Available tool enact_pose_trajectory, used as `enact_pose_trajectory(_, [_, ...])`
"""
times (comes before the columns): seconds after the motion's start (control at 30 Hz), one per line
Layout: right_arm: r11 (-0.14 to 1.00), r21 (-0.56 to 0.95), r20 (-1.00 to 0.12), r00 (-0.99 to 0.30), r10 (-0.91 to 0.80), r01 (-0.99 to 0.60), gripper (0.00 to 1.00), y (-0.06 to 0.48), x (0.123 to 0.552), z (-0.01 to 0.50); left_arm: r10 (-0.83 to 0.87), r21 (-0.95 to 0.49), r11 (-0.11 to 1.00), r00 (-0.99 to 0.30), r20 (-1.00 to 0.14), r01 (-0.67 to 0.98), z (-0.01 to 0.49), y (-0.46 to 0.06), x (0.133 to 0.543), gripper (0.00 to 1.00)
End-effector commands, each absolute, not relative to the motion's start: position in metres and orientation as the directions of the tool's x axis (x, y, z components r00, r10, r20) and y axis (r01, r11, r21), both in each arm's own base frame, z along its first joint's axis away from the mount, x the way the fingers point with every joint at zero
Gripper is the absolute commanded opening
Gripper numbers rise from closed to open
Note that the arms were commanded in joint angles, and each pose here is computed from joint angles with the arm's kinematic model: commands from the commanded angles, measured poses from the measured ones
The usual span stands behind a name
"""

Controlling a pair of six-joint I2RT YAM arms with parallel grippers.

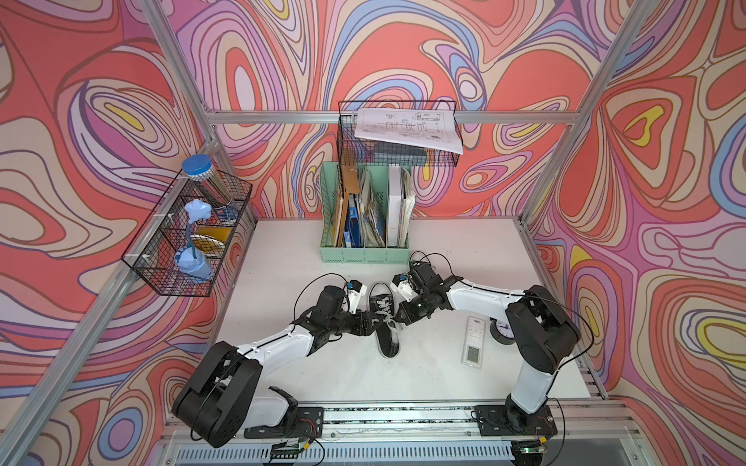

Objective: Tie the shoes
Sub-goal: Tie the shoelace on the shoe.

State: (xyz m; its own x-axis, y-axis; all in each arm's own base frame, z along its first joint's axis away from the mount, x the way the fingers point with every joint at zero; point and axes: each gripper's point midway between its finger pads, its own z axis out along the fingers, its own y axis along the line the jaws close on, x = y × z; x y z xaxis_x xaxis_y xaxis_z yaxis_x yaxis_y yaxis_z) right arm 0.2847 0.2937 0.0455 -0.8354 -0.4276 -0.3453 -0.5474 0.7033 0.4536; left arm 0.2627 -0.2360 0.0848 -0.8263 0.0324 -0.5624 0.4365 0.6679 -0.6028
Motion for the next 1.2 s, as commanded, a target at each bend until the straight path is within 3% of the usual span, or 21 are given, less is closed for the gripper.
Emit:
enact_pose_trajectory(0.0, [0.690, 0.454, -0.359, -0.825, -0.437, -0.564, 0.00, 0.299, 0.287, 0.049, 0.042, -0.599, 0.641, -0.802, -0.596, 0.479, 0.095, -0.245, 0.269, 0.51])
enact_pose_trajectory(0.53, [0.696, 0.445, -0.360, -0.824, -0.438, -0.564, 0.00, 0.298, 0.288, 0.052, 0.077, -0.601, 0.647, -0.825, -0.560, 0.468, 0.087, -0.243, 0.260, 0.00])
enact_pose_trajectory(0.87, [0.754, 0.375, -0.344, -0.836, -0.428, -0.540, 0.00, 0.281, 0.290, 0.052, 0.033, -0.515, 0.770, -0.830, -0.557, 0.376, 0.076, -0.216, 0.269, 0.00])
enact_pose_trajectory(1.17, [0.801, 0.300, -0.333, -0.843, -0.422, -0.519, 0.00, 0.270, 0.299, 0.049, 0.040, -0.494, 0.792, -0.837, -0.545, 0.359, 0.067, -0.210, 0.269, 0.00])
